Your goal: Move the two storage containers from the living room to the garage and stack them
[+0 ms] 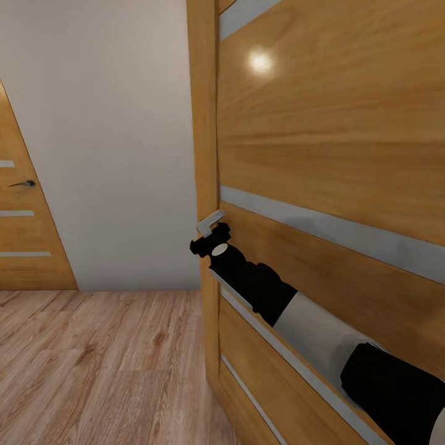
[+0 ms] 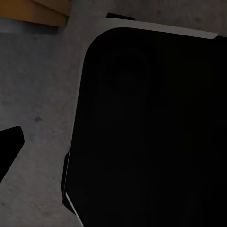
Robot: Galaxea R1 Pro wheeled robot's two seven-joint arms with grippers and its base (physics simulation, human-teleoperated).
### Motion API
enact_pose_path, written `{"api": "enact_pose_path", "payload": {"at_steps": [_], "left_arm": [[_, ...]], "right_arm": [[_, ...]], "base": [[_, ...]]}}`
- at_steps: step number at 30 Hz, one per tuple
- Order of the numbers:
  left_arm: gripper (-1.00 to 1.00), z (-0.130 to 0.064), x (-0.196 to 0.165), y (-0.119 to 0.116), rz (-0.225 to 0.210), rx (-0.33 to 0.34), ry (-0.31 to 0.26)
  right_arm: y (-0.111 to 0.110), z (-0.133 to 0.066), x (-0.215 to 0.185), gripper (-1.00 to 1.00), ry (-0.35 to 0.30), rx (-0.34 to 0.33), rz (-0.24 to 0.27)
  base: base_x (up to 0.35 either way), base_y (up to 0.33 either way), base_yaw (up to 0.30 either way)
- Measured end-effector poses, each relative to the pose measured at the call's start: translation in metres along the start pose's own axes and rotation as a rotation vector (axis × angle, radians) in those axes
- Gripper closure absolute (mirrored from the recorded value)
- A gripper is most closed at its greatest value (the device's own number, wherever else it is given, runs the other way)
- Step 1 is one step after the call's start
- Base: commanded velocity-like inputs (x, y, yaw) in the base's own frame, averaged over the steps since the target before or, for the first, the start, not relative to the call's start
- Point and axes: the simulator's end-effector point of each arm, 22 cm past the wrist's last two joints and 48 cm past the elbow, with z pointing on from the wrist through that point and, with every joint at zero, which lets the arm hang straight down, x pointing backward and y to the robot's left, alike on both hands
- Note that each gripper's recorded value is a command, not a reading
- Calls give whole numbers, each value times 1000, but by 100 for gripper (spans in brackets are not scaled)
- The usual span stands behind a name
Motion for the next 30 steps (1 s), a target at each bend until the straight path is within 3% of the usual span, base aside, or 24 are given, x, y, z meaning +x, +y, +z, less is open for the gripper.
{"api": "enact_pose_path", "payload": {"at_steps": [8,15,30], "left_arm": [[-100,0,0,0,0,0,0],[-100,0,0,0,-1,0,0],[-100,0,0,0,0,0,0]], "right_arm": [[0,0,0,-100,1,0,2],[-9,-1,12,-100,56,38,-13],[-10,-1,12,-100,54,41,-8]], "base": [[0,0,0],[0,0,0],[0,0,0]]}}
